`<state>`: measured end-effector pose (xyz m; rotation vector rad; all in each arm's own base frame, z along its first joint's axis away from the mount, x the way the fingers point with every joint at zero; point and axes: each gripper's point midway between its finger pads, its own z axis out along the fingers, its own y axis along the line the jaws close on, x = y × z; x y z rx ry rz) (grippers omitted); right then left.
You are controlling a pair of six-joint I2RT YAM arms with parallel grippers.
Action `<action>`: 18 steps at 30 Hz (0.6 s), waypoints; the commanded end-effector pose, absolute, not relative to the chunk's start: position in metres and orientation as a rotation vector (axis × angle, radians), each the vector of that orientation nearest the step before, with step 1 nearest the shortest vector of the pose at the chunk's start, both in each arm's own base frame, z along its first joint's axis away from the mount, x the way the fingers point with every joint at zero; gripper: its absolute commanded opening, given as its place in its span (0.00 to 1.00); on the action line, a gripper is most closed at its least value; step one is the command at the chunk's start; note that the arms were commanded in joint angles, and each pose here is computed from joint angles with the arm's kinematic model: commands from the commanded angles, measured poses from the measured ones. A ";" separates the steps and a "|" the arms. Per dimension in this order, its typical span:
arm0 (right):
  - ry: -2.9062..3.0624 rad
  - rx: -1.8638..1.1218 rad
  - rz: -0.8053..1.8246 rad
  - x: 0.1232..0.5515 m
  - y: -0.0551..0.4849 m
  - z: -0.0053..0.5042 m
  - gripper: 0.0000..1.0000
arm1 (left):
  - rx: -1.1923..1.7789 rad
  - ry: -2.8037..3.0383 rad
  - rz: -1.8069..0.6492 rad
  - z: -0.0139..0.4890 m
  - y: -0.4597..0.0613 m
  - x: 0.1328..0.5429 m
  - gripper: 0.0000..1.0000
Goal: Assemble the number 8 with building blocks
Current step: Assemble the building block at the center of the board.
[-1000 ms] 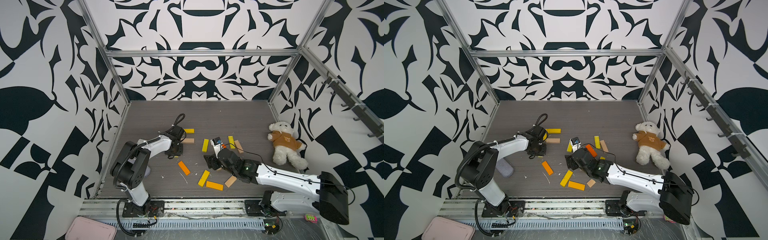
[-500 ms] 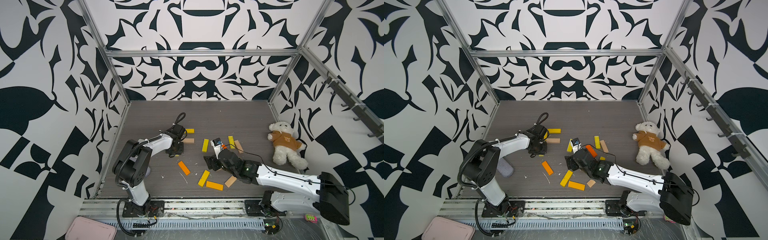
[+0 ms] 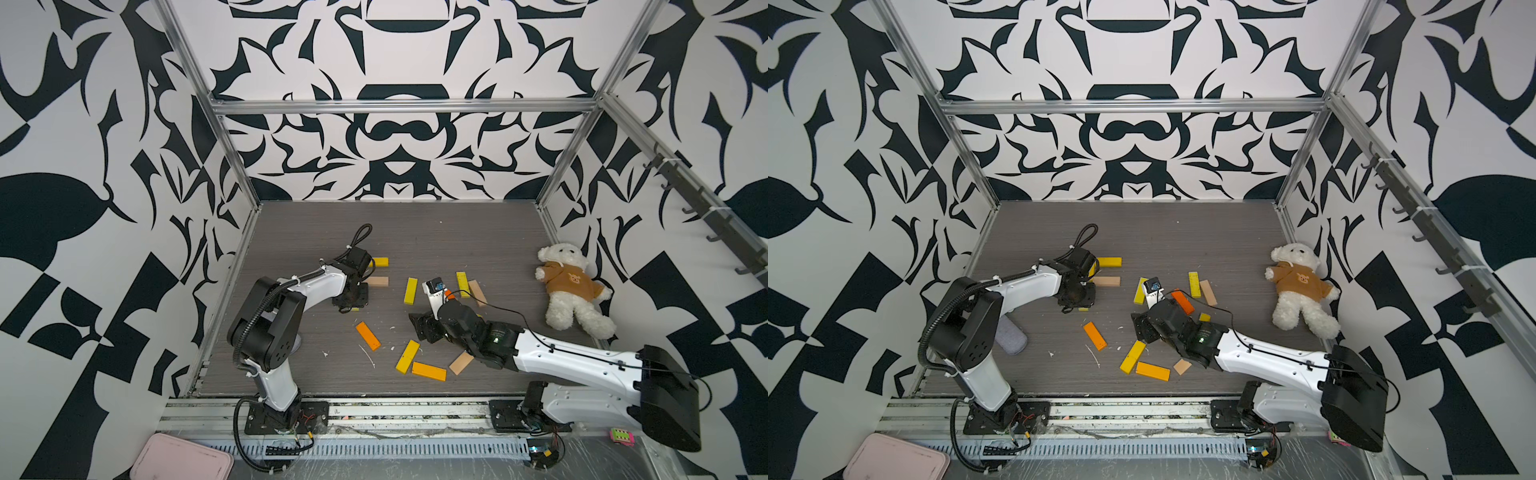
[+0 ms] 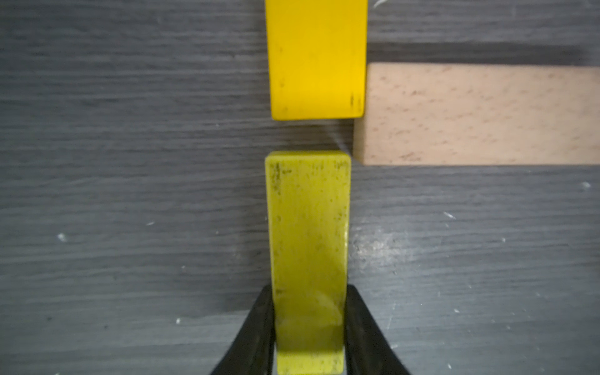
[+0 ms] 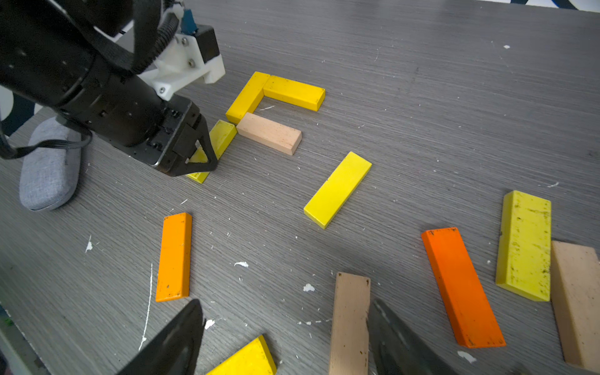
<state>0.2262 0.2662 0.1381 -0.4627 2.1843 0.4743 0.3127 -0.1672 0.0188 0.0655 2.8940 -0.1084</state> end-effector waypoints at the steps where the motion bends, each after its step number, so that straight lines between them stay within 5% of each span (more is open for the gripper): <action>1: 2.144 -0.422 0.508 0.230 0.267 0.152 0.82 | 0.070 2.951 -0.097 0.002 -0.166 0.307 0.34; 18: 2.150 -0.414 0.507 0.230 0.266 0.148 0.81 | 0.046 2.947 -0.090 0.002 -0.162 0.312 0.35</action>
